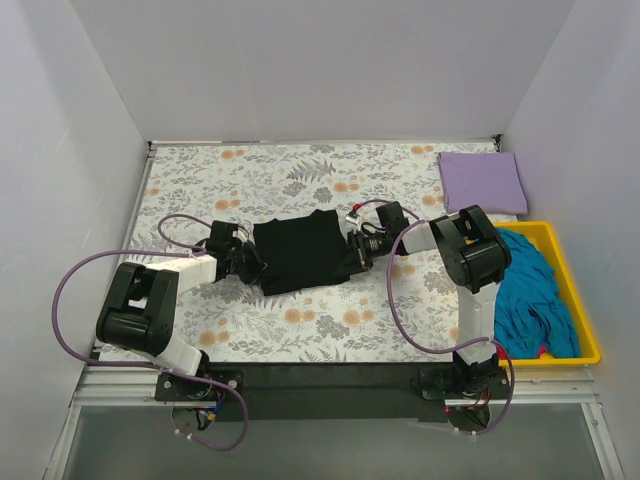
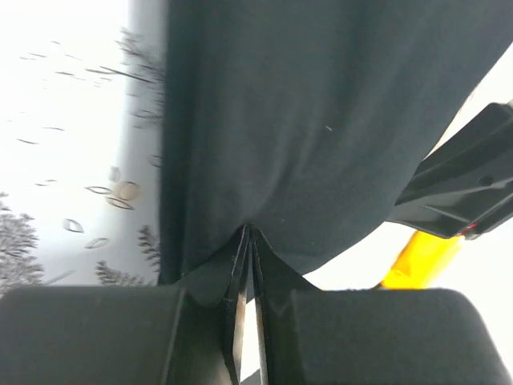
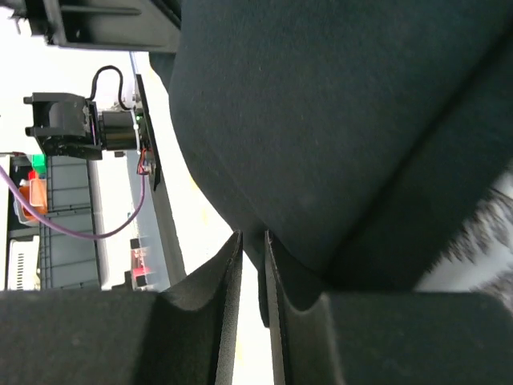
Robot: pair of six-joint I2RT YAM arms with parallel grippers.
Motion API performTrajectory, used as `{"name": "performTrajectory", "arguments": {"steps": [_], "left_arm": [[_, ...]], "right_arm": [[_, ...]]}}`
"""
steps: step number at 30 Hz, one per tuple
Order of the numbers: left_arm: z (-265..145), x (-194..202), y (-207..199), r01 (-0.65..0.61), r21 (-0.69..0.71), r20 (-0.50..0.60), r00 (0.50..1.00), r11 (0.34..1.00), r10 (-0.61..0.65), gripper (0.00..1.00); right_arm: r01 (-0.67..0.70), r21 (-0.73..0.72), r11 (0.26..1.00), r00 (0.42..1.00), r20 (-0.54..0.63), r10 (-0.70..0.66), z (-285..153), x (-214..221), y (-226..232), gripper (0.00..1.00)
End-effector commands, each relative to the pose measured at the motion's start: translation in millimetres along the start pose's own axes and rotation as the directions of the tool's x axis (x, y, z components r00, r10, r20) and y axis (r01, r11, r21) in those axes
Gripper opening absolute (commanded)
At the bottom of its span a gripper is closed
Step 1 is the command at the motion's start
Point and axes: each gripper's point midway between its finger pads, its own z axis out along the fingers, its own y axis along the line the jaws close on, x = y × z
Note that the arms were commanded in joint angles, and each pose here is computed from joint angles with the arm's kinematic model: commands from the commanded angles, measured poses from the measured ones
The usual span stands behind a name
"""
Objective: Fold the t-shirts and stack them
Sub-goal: Fold the tshirt, then neatly place the folded tshirt to the corner
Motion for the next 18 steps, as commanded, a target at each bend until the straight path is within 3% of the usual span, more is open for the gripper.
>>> {"name": "performTrajectory", "arguments": {"steps": [1, 4, 7, 10, 14, 18], "left_arm": [[1.1, 4.0, 27.7, 0.075, -0.088, -0.031, 0.997, 0.993, -0.078, 0.05], [-8.4, -3.9, 12.8, 0.035, -0.052, -0.007, 0.999, 0.998, -0.035, 0.12], [-24.1, -13.3, -0.5, -0.023, -0.036, 0.040, 0.999, 0.999, 0.024, 0.27], [-51.6, -30.7, -20.7, -0.088, -0.019, 0.152, 0.984, 0.996, 0.090, 0.39], [-81.3, -43.6, -27.0, -0.148, -0.033, 0.295, 0.944, 0.988, 0.151, 0.48], [-84.9, -46.0, -11.0, -0.145, -0.085, 0.347, 0.923, 0.986, 0.165, 0.54]], "right_arm": [[0.015, 0.087, 0.996, 0.999, 0.032, -0.018, -9.5, 5.8, -35.4, 0.24], [0.037, 0.077, 0.996, 0.998, 0.049, -0.041, -14.8, -0.6, -21.5, 0.24], [0.127, 0.053, 0.990, 0.988, 0.084, -0.131, -18.6, -22.4, 22.5, 0.24], [0.204, 0.018, 0.979, 0.974, 0.091, -0.205, -9.3, -35.4, 67.5, 0.25], [0.277, -0.035, 0.960, 0.960, 0.056, -0.275, 31.4, -33.1, 114.5, 0.27], [0.235, -0.063, 0.970, 0.972, -0.018, -0.236, 74.5, -19.8, 113.2, 0.28]]}}
